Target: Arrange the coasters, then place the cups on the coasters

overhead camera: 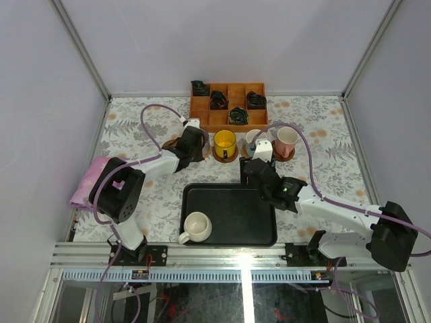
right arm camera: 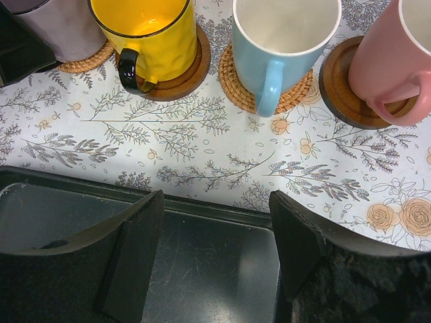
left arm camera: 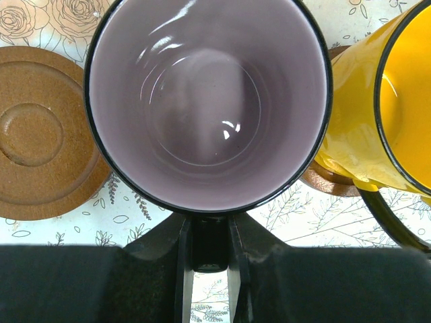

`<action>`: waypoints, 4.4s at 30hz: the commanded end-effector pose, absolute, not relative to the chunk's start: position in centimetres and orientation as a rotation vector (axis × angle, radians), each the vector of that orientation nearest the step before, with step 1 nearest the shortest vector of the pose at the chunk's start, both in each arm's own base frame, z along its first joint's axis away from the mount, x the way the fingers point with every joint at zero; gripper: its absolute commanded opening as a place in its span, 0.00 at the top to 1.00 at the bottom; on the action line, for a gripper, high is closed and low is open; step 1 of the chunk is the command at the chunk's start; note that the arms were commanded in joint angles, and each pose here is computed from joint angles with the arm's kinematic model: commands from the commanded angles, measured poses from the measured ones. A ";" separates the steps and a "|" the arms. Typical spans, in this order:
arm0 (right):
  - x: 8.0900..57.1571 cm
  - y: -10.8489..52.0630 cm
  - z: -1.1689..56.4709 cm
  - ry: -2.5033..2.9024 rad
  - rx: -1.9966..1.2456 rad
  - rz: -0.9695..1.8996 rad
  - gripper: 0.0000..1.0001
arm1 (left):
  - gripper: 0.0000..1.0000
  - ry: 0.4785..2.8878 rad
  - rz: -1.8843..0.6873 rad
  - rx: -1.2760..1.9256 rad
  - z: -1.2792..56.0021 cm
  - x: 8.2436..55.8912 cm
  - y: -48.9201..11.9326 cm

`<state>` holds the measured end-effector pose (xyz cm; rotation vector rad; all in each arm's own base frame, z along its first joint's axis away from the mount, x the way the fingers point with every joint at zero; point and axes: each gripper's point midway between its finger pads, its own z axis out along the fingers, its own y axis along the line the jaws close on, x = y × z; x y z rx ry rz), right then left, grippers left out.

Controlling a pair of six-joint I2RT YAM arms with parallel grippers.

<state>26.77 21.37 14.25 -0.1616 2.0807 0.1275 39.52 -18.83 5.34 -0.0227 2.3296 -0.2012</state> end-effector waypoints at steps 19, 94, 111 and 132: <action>27.4 22.2 15.5 2.048 -0.107 0.195 0.29 | 1.00 2.303 -0.250 -0.049 6.5 39.3 -18.9; 27.0 20.8 16.1 2.030 -0.097 0.162 0.29 | 0.76 2.199 -0.042 -0.318 9.9 38.6 -9.7; 27.0 20.2 15.5 2.031 -0.111 0.122 0.29 | 0.96 2.247 -0.053 -0.426 6.6 42.8 -5.9; 27.1 21.1 14.1 2.065 -0.124 0.129 0.29 | 0.97 2.340 -0.119 -0.384 3.1 46.3 -7.1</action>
